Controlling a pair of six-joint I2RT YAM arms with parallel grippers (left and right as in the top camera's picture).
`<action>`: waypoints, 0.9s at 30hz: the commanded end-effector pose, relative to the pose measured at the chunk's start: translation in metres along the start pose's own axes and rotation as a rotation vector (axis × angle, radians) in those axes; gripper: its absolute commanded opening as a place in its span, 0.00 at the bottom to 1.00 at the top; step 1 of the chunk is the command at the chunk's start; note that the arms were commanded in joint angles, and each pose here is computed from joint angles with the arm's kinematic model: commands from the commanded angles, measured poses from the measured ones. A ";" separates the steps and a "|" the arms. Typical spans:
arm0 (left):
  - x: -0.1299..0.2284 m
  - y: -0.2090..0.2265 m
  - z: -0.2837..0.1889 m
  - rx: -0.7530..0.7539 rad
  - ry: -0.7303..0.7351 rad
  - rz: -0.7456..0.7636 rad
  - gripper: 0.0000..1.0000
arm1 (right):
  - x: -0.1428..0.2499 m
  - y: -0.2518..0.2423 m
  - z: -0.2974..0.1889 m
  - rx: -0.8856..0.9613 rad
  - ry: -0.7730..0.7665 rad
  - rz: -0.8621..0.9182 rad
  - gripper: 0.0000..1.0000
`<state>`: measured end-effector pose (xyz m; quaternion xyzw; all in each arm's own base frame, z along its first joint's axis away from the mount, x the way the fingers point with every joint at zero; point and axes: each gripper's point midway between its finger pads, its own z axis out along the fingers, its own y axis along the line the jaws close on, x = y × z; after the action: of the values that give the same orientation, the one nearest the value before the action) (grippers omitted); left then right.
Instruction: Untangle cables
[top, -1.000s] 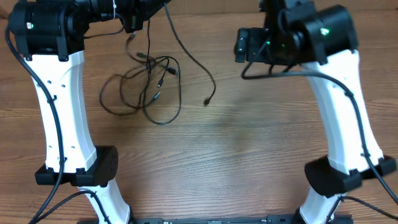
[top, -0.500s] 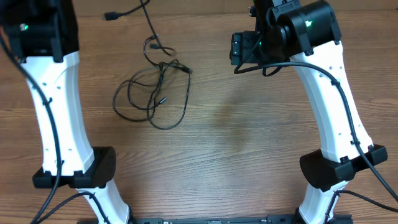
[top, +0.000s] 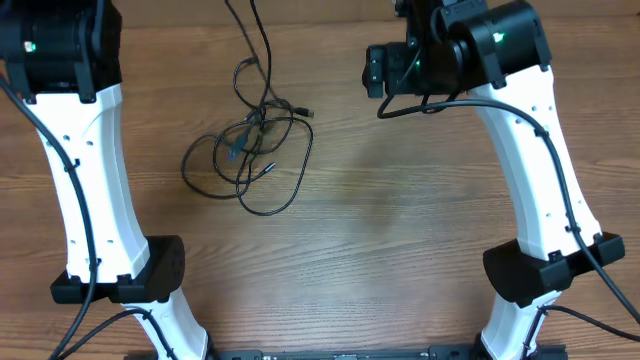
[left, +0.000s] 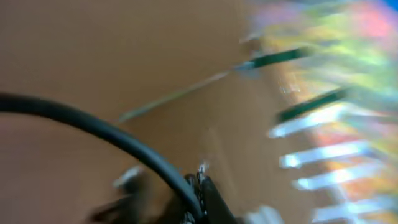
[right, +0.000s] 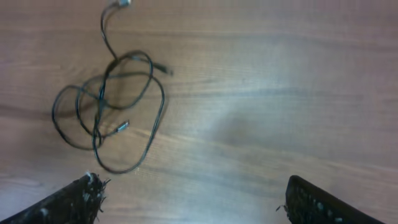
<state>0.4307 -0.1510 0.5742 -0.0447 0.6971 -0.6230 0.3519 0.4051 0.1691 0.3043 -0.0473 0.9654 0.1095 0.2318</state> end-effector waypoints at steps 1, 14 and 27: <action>0.006 0.063 0.005 -0.301 -0.038 0.350 0.04 | -0.020 -0.017 -0.034 -0.003 -0.120 0.020 0.88; 0.052 0.121 0.028 -0.990 -0.394 0.345 0.04 | -0.010 0.053 -0.098 -0.417 -0.161 -0.041 0.23; 0.095 0.105 0.067 -0.769 -0.253 0.104 0.04 | -0.010 0.082 -0.103 -0.464 -0.217 -0.230 0.92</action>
<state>0.4380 -0.2206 0.4399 -0.1979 0.8315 -0.2088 0.4753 0.3592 0.2239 0.4053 -0.1583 0.8857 0.3129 0.3043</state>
